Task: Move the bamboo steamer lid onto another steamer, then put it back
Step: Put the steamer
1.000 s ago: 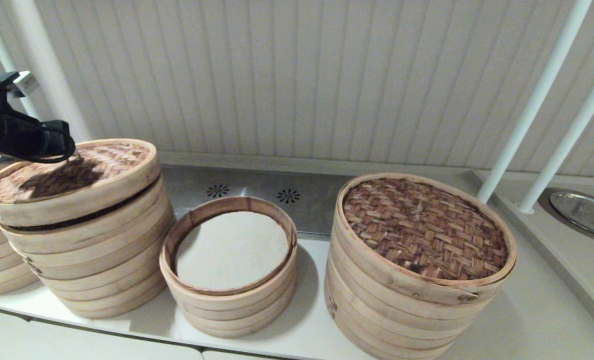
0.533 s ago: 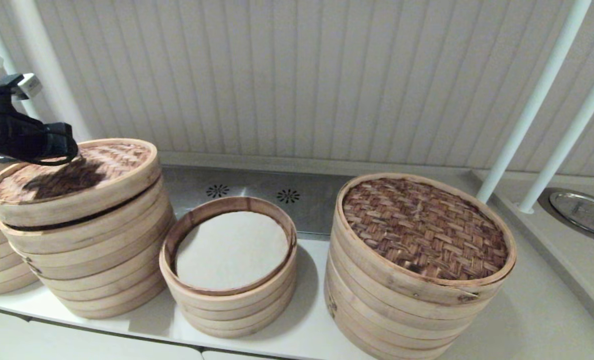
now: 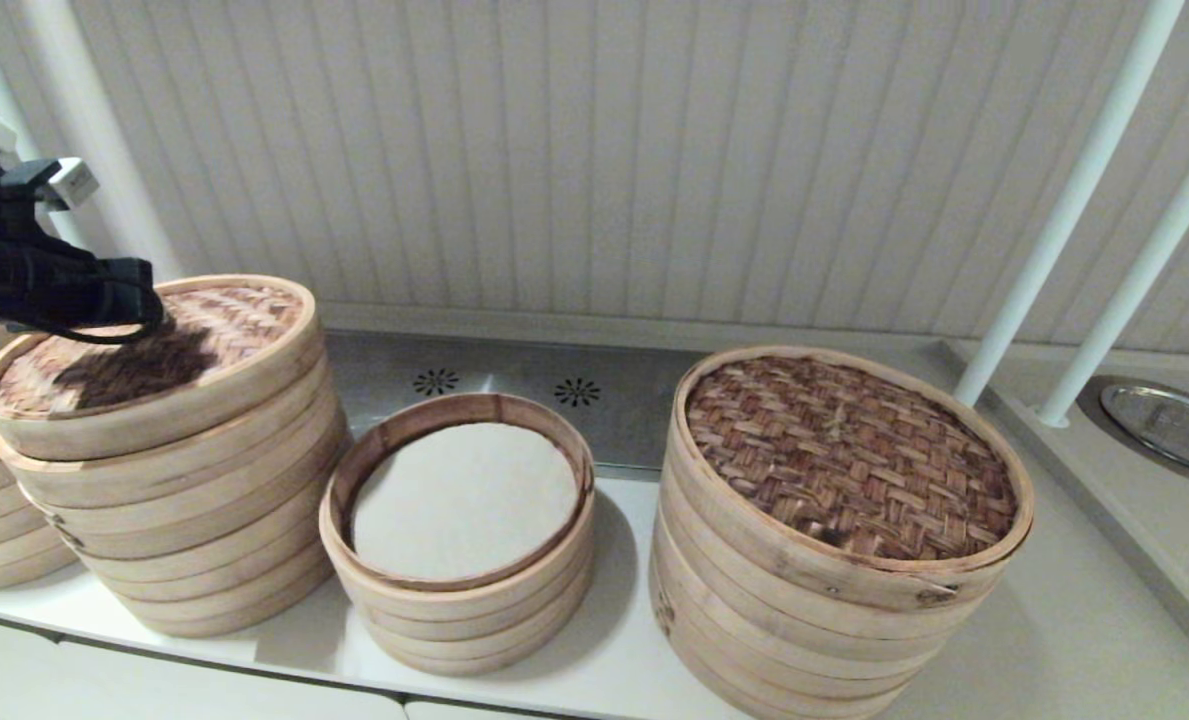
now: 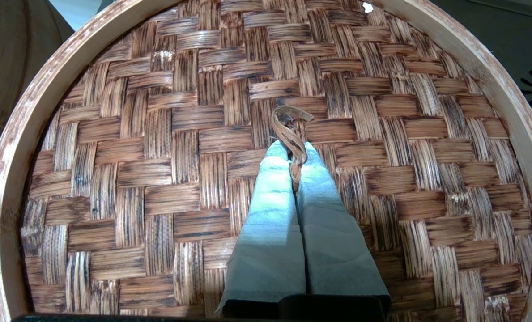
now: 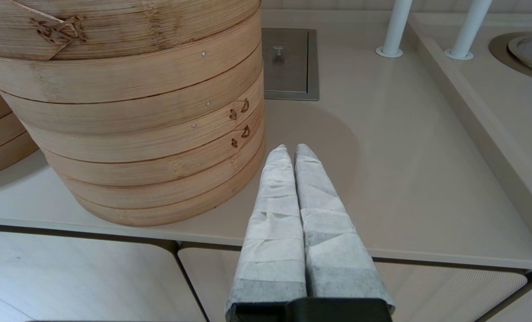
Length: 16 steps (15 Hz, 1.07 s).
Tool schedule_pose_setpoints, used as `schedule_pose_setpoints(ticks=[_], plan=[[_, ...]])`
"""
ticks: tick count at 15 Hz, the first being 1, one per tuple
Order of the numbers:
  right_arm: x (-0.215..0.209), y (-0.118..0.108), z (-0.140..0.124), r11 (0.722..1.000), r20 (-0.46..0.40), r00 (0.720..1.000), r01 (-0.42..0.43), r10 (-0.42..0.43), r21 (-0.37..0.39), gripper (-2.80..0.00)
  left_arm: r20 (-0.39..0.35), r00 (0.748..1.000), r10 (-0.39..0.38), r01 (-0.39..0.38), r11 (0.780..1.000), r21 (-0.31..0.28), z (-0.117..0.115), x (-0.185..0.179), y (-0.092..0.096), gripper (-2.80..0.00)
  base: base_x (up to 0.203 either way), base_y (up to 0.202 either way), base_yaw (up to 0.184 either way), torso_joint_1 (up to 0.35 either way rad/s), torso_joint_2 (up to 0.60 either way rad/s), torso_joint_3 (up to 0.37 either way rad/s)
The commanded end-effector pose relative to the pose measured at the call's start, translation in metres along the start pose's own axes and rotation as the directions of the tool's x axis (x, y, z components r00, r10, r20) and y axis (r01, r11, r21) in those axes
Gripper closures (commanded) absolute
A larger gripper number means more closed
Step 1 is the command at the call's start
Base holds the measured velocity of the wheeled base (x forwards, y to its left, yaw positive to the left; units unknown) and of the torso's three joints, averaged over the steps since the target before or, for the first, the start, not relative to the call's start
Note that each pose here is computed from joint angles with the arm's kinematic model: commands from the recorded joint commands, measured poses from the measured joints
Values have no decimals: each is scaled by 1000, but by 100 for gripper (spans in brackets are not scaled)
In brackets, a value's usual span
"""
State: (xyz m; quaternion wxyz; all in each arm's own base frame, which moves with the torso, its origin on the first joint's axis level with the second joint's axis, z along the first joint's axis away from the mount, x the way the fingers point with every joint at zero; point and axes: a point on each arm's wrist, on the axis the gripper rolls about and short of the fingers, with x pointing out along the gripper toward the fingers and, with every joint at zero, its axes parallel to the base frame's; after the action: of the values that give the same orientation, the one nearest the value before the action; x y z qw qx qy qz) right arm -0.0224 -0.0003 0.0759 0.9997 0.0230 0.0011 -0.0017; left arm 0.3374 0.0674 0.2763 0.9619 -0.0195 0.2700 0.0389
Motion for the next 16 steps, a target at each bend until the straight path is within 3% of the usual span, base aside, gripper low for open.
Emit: schedule_pose_setpoints(ticks=[1, 12, 13, 16], plan=[[0, 0, -1, 1000, -2, 1000, 0, 0, 0, 0, -3, 1000, -2, 2, 1000, 0, 0, -2, 0, 0, 0, 0, 0, 0, 0, 0], [0, 0, -1, 1000, -2, 1000, 0, 0, 0, 0, -3, 1000, -29, 29, 1000, -1, 2, -10, -4, 0, 0, 0, 0, 0, 0, 0], [0, 0, 0, 1000, -1, 1000, 0, 0, 0, 0, -6, 1000, -27, 27, 1000, -2, 2, -10, -4, -280, 0, 0, 0, 0, 0, 0], [0, 0, -1, 1000, -2, 1000, 0, 0, 0, 0, -4, 999, -43, 43, 999, 0, 1, -10, -5, -280, 0, 0, 0, 0, 0, 0]])
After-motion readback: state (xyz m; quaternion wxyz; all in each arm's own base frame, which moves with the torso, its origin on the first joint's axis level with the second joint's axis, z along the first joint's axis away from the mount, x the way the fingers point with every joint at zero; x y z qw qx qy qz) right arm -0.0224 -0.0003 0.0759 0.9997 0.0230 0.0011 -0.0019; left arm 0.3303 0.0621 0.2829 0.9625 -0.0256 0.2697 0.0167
